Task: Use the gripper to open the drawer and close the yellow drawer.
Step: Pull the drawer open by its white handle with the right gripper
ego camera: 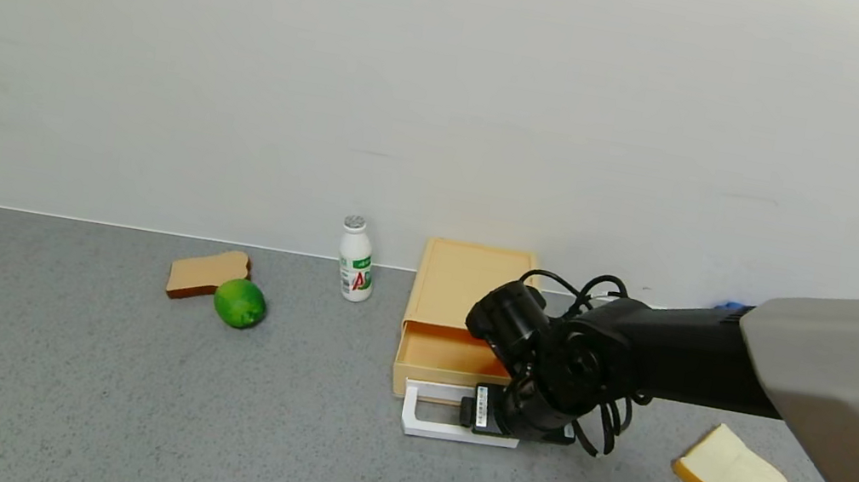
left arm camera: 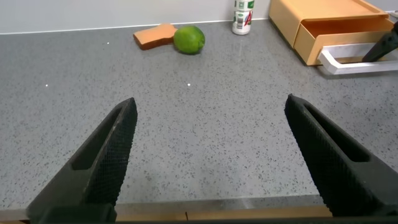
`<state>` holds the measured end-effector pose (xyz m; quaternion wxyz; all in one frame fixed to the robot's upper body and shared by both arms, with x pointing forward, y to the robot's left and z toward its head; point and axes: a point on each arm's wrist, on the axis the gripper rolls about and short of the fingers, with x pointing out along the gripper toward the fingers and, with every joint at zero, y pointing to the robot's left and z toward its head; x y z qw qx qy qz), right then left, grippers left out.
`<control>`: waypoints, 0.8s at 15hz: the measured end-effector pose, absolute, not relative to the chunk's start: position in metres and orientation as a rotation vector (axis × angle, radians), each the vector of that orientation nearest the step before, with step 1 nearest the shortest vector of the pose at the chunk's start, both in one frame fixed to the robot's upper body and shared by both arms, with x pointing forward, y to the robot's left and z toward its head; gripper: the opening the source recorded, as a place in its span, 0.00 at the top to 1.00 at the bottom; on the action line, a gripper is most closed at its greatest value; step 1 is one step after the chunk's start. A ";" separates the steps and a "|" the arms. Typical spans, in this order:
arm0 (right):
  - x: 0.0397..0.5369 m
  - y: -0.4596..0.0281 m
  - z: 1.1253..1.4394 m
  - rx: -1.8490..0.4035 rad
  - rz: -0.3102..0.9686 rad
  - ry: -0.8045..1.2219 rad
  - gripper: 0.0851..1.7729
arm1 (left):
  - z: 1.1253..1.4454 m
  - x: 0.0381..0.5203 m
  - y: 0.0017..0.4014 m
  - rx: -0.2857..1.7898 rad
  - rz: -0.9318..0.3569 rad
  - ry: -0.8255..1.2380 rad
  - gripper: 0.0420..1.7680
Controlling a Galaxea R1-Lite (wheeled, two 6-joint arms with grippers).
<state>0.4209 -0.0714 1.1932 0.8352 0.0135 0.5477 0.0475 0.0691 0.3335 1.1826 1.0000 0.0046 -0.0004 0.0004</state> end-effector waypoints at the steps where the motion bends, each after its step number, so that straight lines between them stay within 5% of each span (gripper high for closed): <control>1: 0.418 -0.071 1.194 0.025 0.107 1.167 0.04 | 1.183 0.069 0.333 0.009 0.001 -0.001 0.03; 12: 0.380 -0.067 1.196 0.001 0.145 1.212 0.04 | 1.183 0.069 0.333 0.009 0.001 -0.001 0.03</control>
